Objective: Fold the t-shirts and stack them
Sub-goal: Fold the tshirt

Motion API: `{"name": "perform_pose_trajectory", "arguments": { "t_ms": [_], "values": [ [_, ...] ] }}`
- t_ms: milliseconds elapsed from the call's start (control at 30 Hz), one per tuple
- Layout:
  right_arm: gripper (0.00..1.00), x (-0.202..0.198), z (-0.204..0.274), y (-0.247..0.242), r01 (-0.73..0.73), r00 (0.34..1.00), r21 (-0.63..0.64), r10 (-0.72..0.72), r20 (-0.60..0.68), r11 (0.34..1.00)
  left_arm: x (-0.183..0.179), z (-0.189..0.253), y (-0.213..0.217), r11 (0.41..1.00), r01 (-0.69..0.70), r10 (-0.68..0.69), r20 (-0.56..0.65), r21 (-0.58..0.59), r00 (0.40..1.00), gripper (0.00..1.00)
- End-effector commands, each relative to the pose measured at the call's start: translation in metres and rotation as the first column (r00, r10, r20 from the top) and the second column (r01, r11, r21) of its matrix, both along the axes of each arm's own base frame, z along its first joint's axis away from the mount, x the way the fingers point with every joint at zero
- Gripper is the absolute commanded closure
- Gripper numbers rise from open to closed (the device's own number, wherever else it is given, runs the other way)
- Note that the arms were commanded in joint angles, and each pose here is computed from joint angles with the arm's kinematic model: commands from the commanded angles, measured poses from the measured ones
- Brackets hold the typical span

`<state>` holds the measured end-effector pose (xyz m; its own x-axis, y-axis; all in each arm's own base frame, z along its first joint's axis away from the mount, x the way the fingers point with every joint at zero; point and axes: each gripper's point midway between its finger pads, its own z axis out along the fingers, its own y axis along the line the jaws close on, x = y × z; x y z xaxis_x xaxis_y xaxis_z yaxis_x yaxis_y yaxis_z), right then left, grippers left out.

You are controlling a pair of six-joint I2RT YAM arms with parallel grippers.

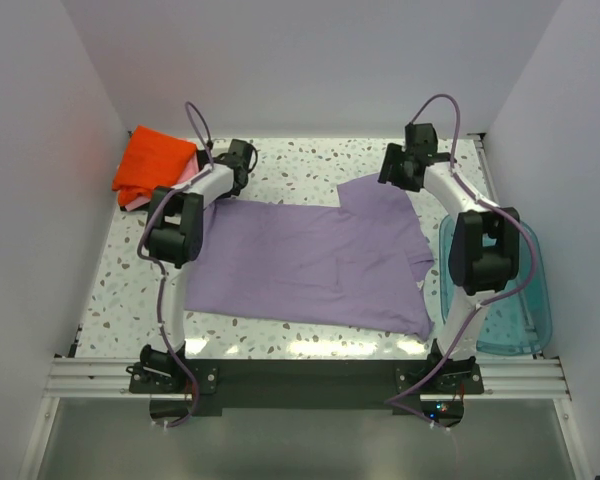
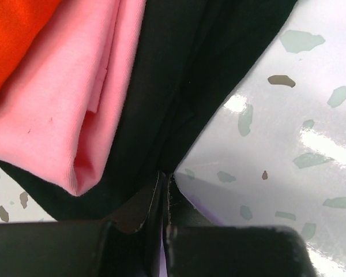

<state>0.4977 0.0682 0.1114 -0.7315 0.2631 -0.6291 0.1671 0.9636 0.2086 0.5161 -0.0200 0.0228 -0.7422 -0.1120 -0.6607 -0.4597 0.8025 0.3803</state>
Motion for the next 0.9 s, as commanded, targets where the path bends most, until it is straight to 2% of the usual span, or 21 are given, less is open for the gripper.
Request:
{"name": "perform_pose_trajectory", "arguments": {
  "t_ms": [0,400,600,867],
  "values": [
    [0.36,0.011,0.003,-0.004,0.014,0.999,0.0,-0.014,0.036,1.0,0.016,0.043,-0.006,0.998,0.007,0.001,0.136,-0.057,0.991,1.0],
    [0.36,0.033,-0.015,-0.027,0.085,0.996,-0.089,-0.085,0.002,0.992,0.014,0.084,-0.014,0.991,0.064,-0.032,0.253,-0.119,0.967,1.0],
    [0.37,0.039,-0.039,-0.046,0.141,0.988,-0.19,-0.151,-0.043,0.972,0.009,0.08,-0.014,0.989,0.072,-0.04,0.244,-0.126,0.969,1.0],
    [0.39,0.052,-0.072,-0.046,0.136,0.983,-0.207,-0.158,-0.09,0.969,0.005,0.077,-0.013,0.989,0.079,-0.049,0.235,-0.123,0.971,1.0]
  ]
}}
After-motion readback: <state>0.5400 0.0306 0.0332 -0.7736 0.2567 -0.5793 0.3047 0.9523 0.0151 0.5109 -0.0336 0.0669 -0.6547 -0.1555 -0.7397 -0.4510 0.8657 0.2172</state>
